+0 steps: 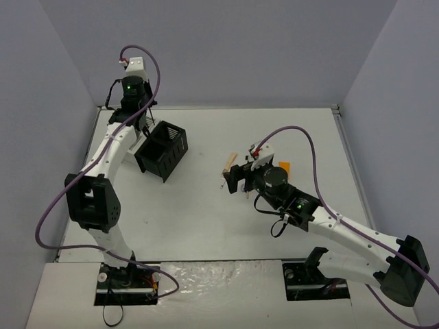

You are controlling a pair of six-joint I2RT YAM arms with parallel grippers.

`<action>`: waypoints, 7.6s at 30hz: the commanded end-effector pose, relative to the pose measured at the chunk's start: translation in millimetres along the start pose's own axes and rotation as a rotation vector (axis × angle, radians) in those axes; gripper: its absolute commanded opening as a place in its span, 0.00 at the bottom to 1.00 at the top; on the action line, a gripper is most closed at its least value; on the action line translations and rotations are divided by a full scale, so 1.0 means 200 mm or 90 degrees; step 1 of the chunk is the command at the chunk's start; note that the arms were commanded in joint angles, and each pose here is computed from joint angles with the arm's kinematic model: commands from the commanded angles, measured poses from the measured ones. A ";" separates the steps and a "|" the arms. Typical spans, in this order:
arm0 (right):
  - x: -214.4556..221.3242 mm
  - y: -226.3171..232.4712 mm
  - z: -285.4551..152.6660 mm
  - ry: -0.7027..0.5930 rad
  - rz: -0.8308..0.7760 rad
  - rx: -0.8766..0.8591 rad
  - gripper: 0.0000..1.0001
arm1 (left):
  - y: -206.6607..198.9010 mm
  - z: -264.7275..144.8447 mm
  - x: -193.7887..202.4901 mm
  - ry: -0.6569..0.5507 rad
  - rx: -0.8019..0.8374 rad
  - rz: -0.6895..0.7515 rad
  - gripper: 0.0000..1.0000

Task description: Organize the makeup

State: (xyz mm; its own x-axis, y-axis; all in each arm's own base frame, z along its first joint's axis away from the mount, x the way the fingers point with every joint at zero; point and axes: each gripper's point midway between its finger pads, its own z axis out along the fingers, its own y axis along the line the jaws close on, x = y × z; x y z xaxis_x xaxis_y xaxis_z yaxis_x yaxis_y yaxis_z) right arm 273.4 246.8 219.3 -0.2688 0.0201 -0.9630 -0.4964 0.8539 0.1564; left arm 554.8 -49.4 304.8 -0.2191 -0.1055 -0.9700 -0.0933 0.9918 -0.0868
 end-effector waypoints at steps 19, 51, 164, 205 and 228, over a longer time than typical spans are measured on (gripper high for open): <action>-0.03 -0.15 -0.03 -0.006 0.000 0.079 1.00 | 0.30 0.22 -0.08 -0.077 -0.053 -0.035 0.59; 0.39 -0.69 0.58 0.244 0.059 0.304 0.23 | 0.25 -1.04 0.45 0.175 0.050 -0.090 0.89; -0.56 0.26 0.19 -0.149 -0.093 -0.274 0.00 | -1.03 -1.26 -0.02 0.122 0.484 -0.260 0.76; -0.64 0.23 0.16 -0.191 -0.053 -0.250 0.00 | -1.16 -1.25 0.07 0.138 0.508 -0.272 0.27; -0.59 0.11 0.17 -0.169 -0.046 -0.173 0.73 | -1.00 -1.11 0.04 0.087 0.392 -0.175 0.00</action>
State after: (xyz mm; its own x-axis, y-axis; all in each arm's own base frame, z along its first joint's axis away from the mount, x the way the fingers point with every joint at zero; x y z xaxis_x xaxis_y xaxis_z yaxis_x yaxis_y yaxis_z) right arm 320.5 296.7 293.9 -0.1138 0.0714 -0.9909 -0.7521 0.6455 0.1329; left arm 338.5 -286.6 323.3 -0.5421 -0.3281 -0.7736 0.3902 0.7170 -0.5776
